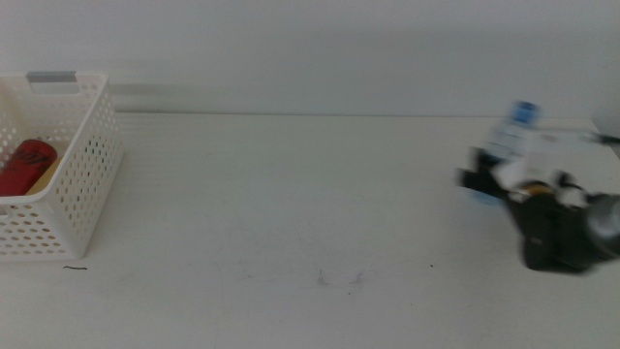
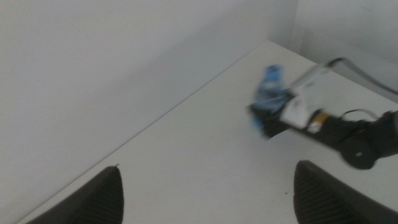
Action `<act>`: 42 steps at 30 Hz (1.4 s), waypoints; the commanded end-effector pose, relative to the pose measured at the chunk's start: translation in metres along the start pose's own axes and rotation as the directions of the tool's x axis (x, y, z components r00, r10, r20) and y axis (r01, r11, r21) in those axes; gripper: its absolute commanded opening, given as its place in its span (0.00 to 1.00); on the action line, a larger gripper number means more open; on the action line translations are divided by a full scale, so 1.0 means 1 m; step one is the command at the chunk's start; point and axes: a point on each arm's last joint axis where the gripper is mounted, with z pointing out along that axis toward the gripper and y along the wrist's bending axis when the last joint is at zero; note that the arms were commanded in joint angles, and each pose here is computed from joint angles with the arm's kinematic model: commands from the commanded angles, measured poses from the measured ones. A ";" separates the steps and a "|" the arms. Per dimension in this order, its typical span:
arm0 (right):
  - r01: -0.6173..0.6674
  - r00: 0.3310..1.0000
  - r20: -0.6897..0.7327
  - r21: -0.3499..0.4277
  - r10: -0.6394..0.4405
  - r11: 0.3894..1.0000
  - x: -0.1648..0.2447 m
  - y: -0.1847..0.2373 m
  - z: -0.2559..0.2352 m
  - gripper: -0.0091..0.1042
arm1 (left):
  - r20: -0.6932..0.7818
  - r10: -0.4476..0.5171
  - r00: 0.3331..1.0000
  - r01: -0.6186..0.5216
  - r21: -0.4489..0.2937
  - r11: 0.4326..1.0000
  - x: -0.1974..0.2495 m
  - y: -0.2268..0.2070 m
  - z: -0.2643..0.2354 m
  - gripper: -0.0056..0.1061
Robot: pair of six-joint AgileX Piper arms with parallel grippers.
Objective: Use arms to grab the bottles and put them into the dustbin to the left of the table.
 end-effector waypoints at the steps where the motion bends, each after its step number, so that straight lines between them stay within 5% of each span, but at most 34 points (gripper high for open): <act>1: 0.076 0.991 0.118 -0.167 -0.057 0.983 -0.032 0.051 0.002 0.06 | 0.016 0.003 1.000 -0.003 -0.001 1.000 -0.002 -0.001 -0.001 0.89; 6: 0.193 0.980 0.127 -0.413 -0.153 0.890 -0.032 0.157 0.031 0.06 | 0.018 0.003 1.000 -0.003 -0.002 1.000 -0.002 0.000 -0.001 0.89; 14: 0.203 0.977 0.154 -0.482 -0.145 0.852 -0.010 0.209 0.047 0.13 | 0.020 0.003 1.000 -0.003 -0.002 1.000 -0.002 0.000 -0.001 0.89; 17: 0.182 0.983 0.096 -0.477 -0.154 0.860 -0.001 0.208 0.049 0.38 | 0.020 0.003 1.000 -0.003 -0.002 1.000 -0.002 0.000 -0.001 0.89; 20: 0.162 0.980 -0.023 -0.494 -0.200 0.854 -0.001 0.207 0.045 0.89 | 0.020 0.003 1.000 -0.003 -0.002 1.000 -0.002 0.000 -0.001 0.89; 31: 0.019 0.883 -0.379 -0.560 -0.276 0.829 -0.128 0.165 -0.076 0.78 | 0.023 0.003 1.000 -0.002 -0.004 1.000 -0.002 0.000 -0.001 0.89; 37: 0.068 0.928 -0.255 -0.599 -0.271 0.798 -0.211 0.129 -0.155 0.78 | 0.023 0.003 1.000 -0.002 -0.004 1.000 -0.002 0.000 -0.001 0.89; 42: 0.102 0.956 -0.169 -0.581 -0.242 0.808 -0.237 0.113 -0.181 0.78 | 0.025 0.003 1.000 -0.002 -0.005 1.000 -0.003 0.000 -0.001 0.89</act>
